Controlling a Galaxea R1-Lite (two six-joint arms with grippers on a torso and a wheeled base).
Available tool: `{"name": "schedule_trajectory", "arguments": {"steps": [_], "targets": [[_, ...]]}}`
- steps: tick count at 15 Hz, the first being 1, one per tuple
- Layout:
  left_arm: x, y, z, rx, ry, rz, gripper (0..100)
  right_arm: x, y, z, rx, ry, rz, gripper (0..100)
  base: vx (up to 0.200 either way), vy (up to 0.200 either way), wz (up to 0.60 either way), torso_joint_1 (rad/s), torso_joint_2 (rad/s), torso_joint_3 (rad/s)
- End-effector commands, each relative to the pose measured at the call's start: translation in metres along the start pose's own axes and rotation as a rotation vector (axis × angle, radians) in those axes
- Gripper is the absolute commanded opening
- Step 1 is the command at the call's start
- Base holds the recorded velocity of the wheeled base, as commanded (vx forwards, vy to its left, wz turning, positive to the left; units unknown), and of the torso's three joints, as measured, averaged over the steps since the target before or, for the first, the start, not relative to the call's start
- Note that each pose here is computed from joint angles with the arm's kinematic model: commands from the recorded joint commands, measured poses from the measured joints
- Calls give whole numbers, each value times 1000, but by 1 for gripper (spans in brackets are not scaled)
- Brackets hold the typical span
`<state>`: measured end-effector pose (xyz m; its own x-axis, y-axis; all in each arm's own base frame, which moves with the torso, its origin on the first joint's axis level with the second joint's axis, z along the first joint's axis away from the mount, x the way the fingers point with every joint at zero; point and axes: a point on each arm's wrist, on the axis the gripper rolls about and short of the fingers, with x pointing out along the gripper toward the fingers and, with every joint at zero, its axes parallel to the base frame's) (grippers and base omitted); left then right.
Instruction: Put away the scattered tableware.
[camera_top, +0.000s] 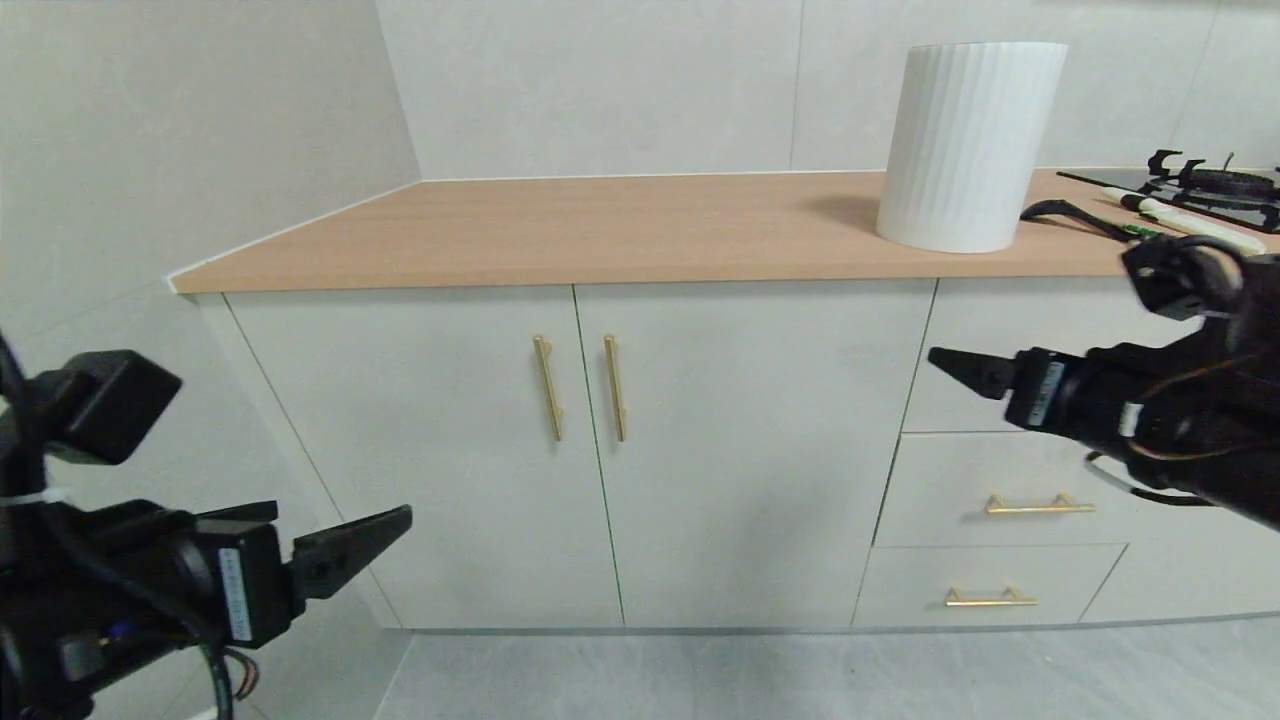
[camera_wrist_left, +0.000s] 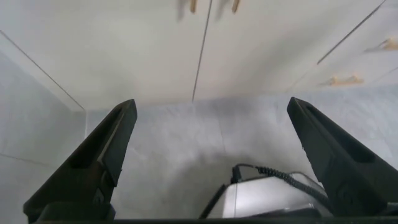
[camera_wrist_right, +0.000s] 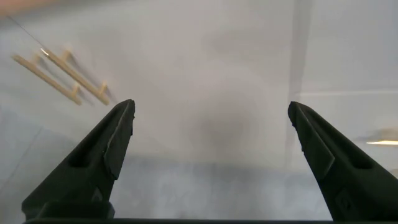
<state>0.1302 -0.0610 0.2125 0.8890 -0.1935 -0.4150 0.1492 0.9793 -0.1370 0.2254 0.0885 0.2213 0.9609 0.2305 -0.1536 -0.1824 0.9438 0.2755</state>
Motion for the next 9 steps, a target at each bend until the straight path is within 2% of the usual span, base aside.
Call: {"name": "schedule_trajectory", "arguments": {"steps": [1, 3, 4, 5, 6, 7, 9], "targets": [[-59, 21, -21, -7, -180, -32, 100, -114, -28, 12, -71, -250, -61, 100, 0, 0, 0, 0, 0, 0], [-86, 34, -37, 35, -284, -10, 100, -155, -40, 7, -138, -340, -142, 100, 0, 0, 0, 0, 0, 0], [-90, 36, -39, 43, -303, 7, 100, -163, -41, 6, -147, -353, -157, 100, 0, 0, 0, 0, 0, 0], [-107, 43, -50, 71, -384, 64, 100, -198, -42, 0, -152, -394, -180, 100, 0, 0, 0, 0, 0, 0], [-119, 45, -56, 79, -437, 93, 100, -222, -43, -9, -168, -408, -180, 100, 0, 0, 0, 0, 0, 0], [-130, 47, -63, 87, -476, 126, 100, -242, -45, -21, -210, -405, -192, 100, 0, 0, 0, 0, 0, 0], [-143, 50, -79, 90, -504, 183, 100, -269, -48, -44, -261, -420, -246, 100, 0, 0, 0, 0, 0, 0]]}}
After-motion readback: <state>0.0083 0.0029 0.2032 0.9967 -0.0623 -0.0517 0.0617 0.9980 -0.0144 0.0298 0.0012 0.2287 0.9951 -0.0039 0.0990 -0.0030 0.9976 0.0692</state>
